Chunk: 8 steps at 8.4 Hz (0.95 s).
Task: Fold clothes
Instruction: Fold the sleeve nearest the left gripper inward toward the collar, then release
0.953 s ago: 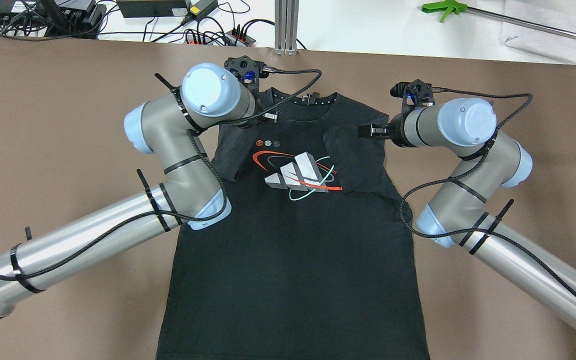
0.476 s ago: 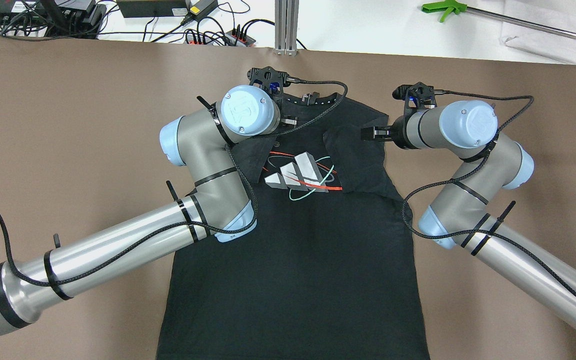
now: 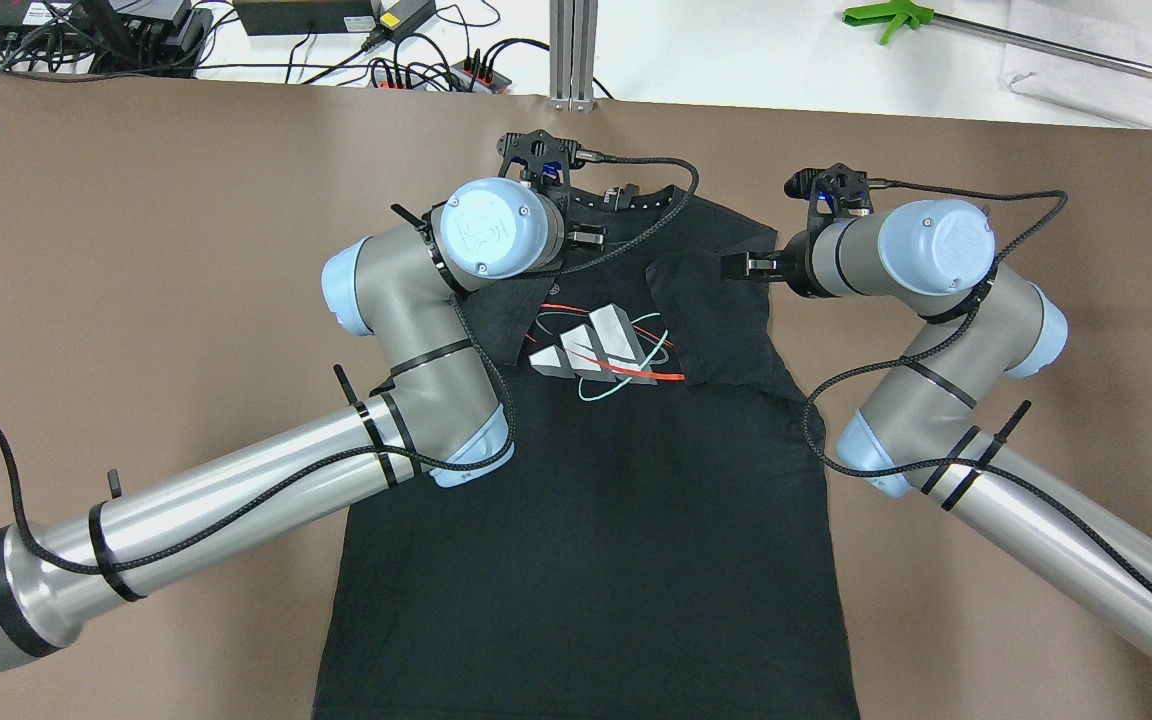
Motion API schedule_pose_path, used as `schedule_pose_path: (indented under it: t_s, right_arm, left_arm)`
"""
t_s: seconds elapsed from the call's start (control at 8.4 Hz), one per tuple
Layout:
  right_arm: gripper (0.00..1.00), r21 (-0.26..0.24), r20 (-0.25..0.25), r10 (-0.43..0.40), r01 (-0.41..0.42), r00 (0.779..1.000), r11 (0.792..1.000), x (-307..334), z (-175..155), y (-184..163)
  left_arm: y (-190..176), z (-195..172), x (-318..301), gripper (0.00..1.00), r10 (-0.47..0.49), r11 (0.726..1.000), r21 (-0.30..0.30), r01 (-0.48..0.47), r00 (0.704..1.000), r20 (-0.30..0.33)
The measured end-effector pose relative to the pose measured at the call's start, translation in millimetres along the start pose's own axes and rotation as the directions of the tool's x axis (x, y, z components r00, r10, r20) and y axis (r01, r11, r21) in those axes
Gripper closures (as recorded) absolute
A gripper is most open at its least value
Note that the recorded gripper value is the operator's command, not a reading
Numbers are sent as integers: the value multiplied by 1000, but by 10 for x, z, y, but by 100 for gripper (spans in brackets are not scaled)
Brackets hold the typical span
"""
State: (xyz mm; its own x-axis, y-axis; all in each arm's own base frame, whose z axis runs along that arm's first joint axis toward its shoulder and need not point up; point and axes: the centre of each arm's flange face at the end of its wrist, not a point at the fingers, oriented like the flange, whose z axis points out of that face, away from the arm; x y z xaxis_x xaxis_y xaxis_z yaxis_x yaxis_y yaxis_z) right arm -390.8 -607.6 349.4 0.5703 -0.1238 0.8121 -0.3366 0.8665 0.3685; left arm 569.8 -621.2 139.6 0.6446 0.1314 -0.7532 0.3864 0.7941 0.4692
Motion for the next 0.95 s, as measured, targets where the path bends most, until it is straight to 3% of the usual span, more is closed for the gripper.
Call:
schedule_pose_path:
  t_s: [0.24,0.48,0.95]
  right_arm:
    - [6,-31,41,6,-5,999,1000,-58,-137,-49]
    - [6,-133,106,31,-17,994,991,34,-449,-50]
    - [6,-260,175,103,-55,979,964,464,-1247,545]
  left_arm:
    - [-143,-172,-215,5,-57,996,-69,51,995,-84]
    - [-104,-492,-739,5,-120,983,-154,95,979,-163]
    - [432,-1232,-1562,5,-172,972,-197,127,958,-231]
